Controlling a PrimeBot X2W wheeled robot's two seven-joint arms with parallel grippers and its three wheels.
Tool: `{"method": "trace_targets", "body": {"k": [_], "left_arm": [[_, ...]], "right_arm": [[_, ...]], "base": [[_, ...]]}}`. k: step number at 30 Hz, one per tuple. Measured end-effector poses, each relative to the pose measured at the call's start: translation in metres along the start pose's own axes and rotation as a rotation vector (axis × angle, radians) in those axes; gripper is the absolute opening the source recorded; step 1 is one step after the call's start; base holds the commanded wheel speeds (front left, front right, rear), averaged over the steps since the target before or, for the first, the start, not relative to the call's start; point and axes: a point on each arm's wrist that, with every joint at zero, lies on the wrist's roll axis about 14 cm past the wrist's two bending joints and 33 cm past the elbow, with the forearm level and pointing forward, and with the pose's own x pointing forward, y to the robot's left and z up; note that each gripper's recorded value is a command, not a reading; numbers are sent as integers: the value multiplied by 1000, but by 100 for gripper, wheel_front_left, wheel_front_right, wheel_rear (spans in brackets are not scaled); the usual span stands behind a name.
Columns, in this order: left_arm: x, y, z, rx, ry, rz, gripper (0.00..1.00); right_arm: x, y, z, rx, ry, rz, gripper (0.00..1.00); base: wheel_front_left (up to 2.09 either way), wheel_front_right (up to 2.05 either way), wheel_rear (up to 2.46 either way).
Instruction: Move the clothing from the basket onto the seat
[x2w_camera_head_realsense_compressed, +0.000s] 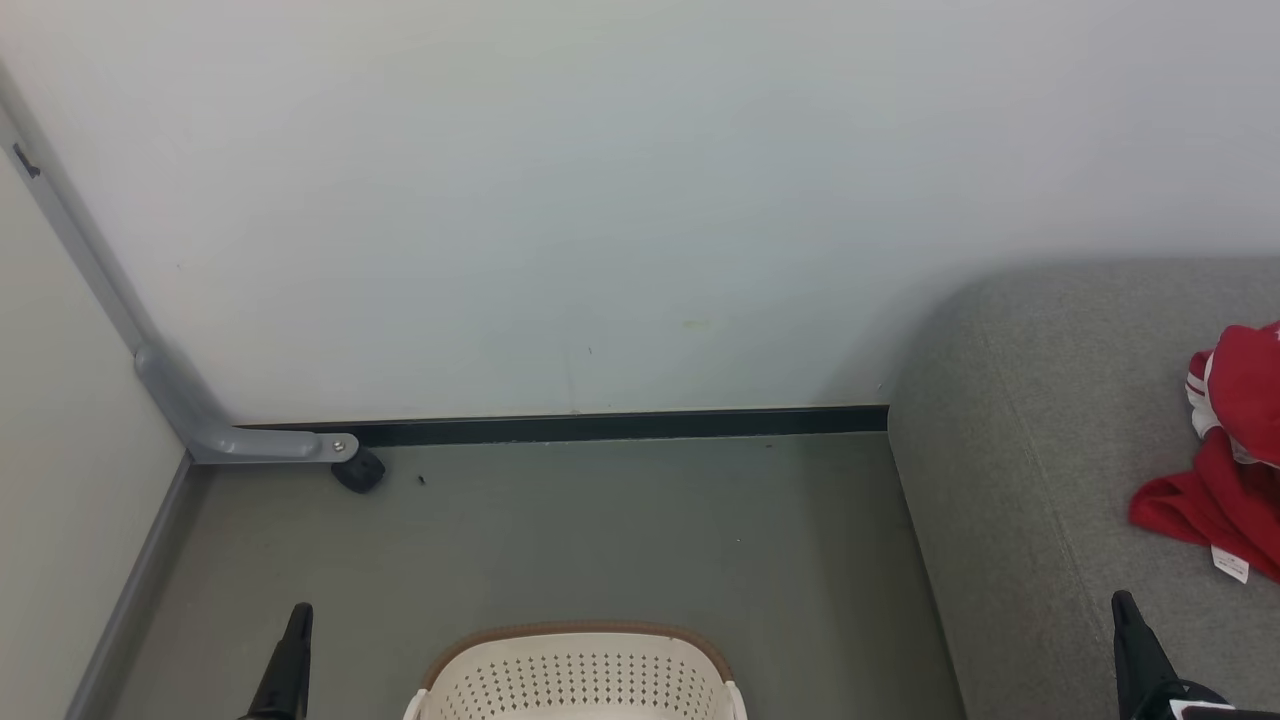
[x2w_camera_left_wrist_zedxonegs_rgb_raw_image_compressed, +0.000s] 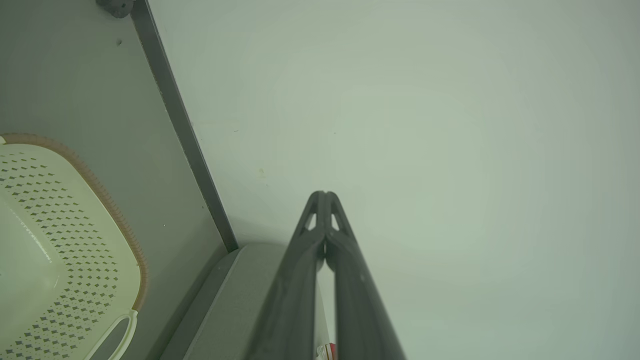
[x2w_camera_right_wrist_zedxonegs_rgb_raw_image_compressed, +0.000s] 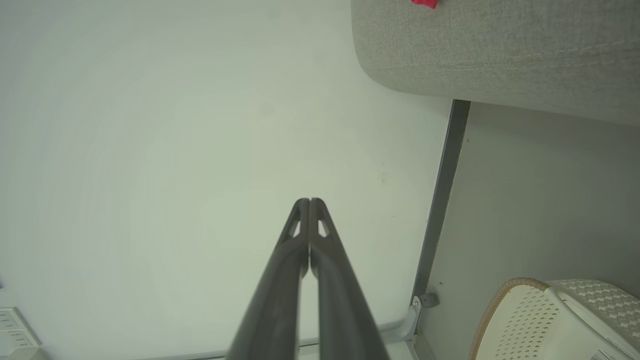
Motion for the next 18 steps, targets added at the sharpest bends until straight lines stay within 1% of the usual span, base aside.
{"method": "trace_targets", "body": {"k": [18], "left_arm": [[0, 0, 0, 0, 0, 0, 0]], "right_arm": [[0, 0, 0, 0, 0, 0, 0]], "base": [[0, 0, 0]]}}
